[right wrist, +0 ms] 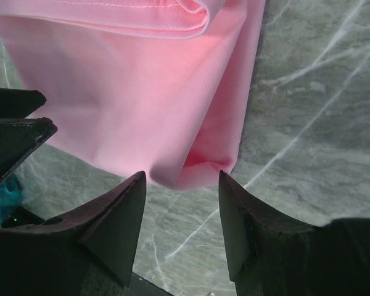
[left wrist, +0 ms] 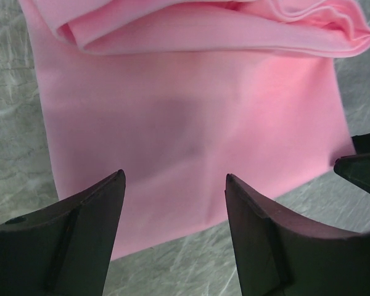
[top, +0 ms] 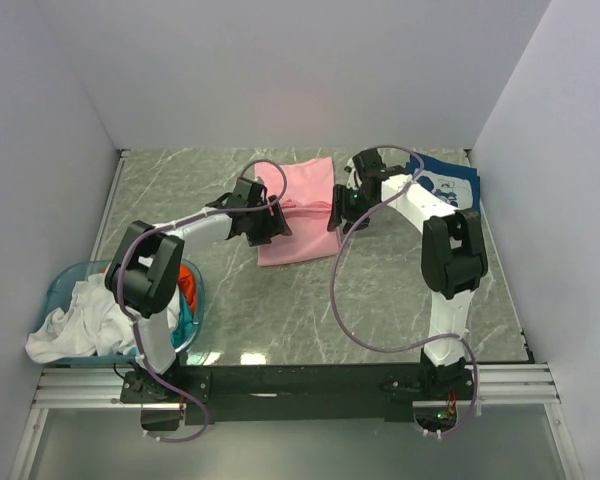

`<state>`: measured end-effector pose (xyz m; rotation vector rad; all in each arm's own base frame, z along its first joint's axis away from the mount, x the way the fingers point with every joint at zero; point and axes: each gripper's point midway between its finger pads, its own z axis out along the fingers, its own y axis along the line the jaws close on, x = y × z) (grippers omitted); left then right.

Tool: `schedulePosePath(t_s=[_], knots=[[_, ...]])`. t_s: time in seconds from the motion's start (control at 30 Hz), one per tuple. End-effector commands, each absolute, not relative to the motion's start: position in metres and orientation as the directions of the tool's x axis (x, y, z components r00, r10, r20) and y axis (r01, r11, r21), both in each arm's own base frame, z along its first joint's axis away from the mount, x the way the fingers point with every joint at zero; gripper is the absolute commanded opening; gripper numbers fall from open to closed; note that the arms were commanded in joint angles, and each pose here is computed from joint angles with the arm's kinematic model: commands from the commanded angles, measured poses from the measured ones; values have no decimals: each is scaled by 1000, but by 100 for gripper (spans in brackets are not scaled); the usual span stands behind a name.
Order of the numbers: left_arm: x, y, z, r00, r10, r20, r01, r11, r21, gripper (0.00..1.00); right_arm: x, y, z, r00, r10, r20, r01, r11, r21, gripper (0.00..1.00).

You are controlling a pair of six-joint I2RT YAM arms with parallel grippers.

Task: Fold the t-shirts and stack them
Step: Fold the tshirt

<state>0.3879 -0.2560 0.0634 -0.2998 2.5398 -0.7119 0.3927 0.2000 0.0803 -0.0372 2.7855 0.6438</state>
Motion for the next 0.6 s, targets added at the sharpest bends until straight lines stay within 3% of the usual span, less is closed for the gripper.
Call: schedulePosePath(t_s=[0.0, 0.2, 0.57], knots=[[389, -262, 62, -863, -322, -390, -61, 832, -552, 71, 398, 207, 78, -954, 19, -298, -126, 879, 460, 57], [385, -261, 48, -876, -317, -363, -79, 837, -541, 71, 393, 201, 56, -966, 18, -257, -99, 896, 434, 55], [379, -260, 34, -890, -310, -335, -96, 845, -526, 72, 378, 192, 30, -980, 12, -199, -69, 917, 394, 42]])
